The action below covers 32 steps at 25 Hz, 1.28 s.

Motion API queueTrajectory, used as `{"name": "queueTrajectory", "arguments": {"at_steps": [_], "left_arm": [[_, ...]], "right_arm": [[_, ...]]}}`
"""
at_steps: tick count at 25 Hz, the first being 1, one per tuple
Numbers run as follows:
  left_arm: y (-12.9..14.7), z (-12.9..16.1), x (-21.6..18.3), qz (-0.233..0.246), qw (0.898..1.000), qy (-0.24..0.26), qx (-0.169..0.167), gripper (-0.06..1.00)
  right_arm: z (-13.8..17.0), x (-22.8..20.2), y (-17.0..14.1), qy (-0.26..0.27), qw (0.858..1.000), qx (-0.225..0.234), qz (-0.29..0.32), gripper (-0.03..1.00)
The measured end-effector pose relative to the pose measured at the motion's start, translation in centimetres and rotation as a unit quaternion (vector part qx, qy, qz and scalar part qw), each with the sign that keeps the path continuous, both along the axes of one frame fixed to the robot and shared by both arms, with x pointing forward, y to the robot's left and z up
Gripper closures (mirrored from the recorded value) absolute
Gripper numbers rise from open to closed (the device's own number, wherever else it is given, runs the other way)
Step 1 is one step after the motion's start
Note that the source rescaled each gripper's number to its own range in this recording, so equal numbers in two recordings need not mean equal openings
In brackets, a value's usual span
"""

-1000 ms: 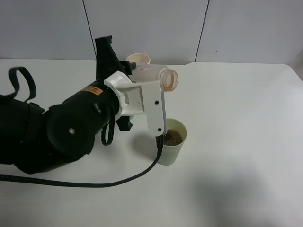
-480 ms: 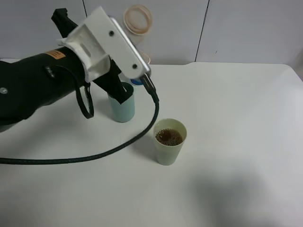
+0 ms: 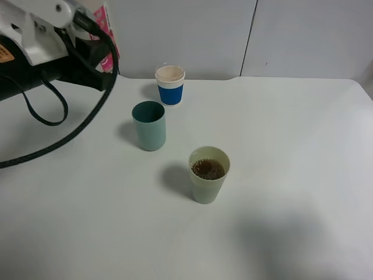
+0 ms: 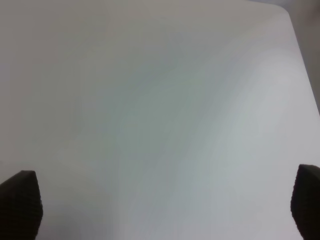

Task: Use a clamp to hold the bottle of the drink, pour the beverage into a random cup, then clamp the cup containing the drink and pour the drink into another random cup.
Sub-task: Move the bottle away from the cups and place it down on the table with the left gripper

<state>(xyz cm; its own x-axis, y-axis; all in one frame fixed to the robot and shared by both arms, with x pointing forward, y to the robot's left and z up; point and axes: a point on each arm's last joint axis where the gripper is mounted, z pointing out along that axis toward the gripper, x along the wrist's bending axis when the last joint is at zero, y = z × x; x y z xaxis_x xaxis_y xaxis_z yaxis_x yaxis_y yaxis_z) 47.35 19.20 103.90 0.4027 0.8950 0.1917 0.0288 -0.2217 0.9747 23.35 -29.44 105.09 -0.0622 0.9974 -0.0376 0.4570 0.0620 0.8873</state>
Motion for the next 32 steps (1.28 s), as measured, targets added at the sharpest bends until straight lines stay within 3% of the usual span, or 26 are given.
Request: {"name": "queueTrajectory", "arguments": {"at_steps": [7,13,16,23,32], "left_arm": [[3.9,-0.9,1.1,0.038,0.997,0.058,-0.04,0.94],[8.5,-2.0,1.5,0.12,0.988,0.089,-0.033,0.94],[9.7,-2.8,1.2,0.137,0.986,0.084,-0.044,0.94],[11.1,-6.5,0.5,0.159,0.978,0.114,-0.07,0.94],[10.6,-11.6,0.5,0.139,0.971,0.16,-0.109,0.94]], "right_arm": [[0.0,0.0,0.0,0.0,1.0,0.0,0.0,-0.03],[0.0,0.0,0.0,0.0,1.0,0.0,0.0,-0.03],[0.0,0.0,0.0,0.0,1.0,0.0,0.0,-0.03],[0.0,0.0,0.0,0.0,1.0,0.0,0.0,-0.03],[0.0,0.0,0.0,0.0,1.0,0.0,0.0,-0.03]]}}
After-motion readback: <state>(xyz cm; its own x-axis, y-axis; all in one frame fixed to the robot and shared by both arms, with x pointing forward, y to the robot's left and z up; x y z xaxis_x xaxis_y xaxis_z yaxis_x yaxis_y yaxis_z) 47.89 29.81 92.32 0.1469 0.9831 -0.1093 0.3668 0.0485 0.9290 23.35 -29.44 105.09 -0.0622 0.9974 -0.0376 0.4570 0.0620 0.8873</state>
